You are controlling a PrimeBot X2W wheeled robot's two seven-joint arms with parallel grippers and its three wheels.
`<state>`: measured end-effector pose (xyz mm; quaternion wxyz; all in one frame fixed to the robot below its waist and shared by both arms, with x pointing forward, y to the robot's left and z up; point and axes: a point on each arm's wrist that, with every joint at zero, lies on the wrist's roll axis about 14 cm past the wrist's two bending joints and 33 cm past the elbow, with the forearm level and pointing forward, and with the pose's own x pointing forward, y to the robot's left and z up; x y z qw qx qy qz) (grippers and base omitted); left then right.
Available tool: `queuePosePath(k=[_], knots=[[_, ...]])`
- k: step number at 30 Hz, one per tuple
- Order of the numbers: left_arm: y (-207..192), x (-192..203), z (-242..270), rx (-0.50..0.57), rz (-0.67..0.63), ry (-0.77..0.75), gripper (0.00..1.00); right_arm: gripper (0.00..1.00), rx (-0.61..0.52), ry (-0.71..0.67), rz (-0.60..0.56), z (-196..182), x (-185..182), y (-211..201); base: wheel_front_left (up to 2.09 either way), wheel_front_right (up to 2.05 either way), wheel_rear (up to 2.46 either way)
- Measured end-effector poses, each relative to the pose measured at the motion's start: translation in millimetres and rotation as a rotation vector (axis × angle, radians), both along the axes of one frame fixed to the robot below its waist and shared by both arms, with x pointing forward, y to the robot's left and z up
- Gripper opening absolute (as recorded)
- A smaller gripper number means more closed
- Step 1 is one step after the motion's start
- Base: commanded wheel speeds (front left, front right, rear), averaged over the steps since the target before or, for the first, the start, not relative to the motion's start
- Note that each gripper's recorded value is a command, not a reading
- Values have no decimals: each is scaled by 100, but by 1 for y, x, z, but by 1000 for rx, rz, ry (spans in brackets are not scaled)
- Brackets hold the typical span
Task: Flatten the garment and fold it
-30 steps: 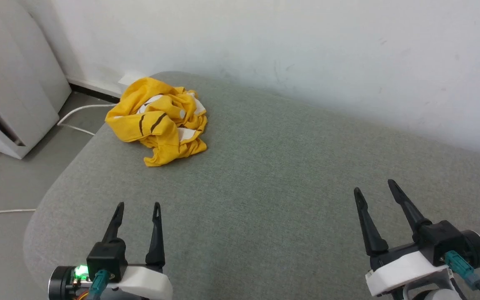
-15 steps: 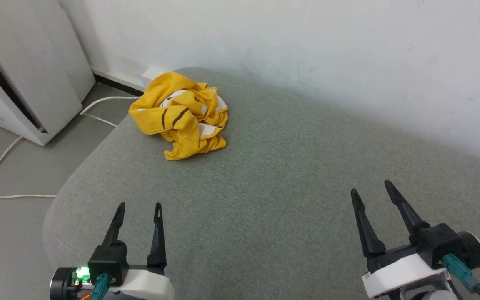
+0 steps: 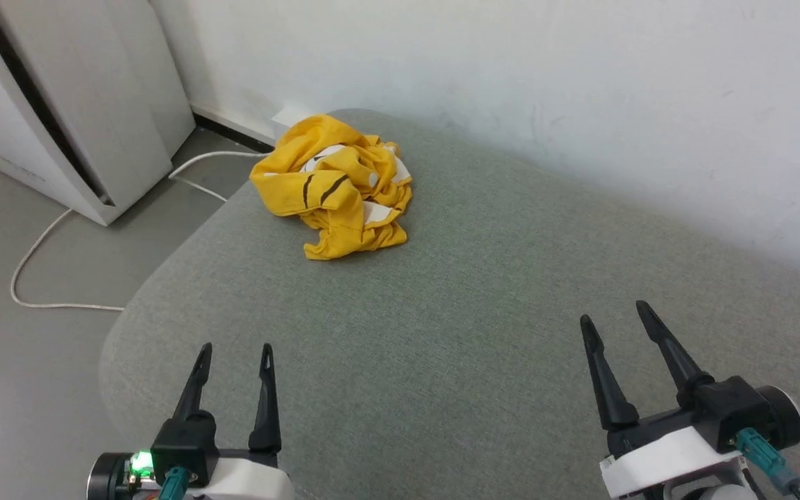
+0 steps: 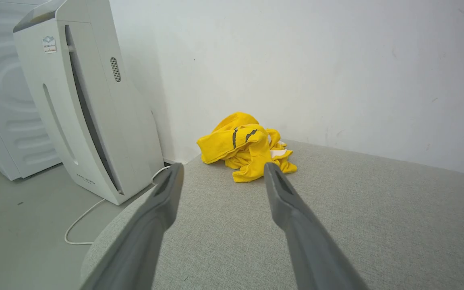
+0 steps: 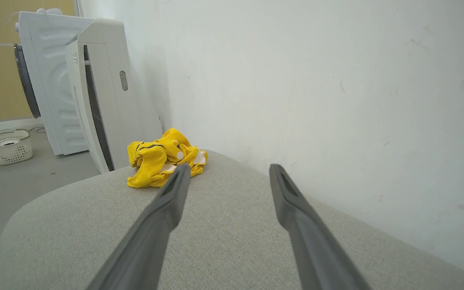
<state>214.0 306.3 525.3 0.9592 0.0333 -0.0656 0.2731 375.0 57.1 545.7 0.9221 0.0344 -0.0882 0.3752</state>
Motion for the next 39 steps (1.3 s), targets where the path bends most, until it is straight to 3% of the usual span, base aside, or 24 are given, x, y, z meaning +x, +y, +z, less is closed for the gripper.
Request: queuePosePath(k=[17, 24, 32, 39], knots=[[2, 7, 1, -13, 6, 2, 100, 100, -8, 20, 22, -13, 2, 6, 0, 0, 0], [19, 67, 24, 16, -100, -1, 100, 100, -19, -7, 44, -16, 11, 15, 0, 0, 0], [52, 164, 13, -30, -220, 290, 100, 100, 5, -15, 29, -21, 31, 13, 0, 0, 0], [71, 225, -15, -54, -263, 578, 100, 100, 16, 26, -4, -36, 50, 4, 0, 0, 0]])
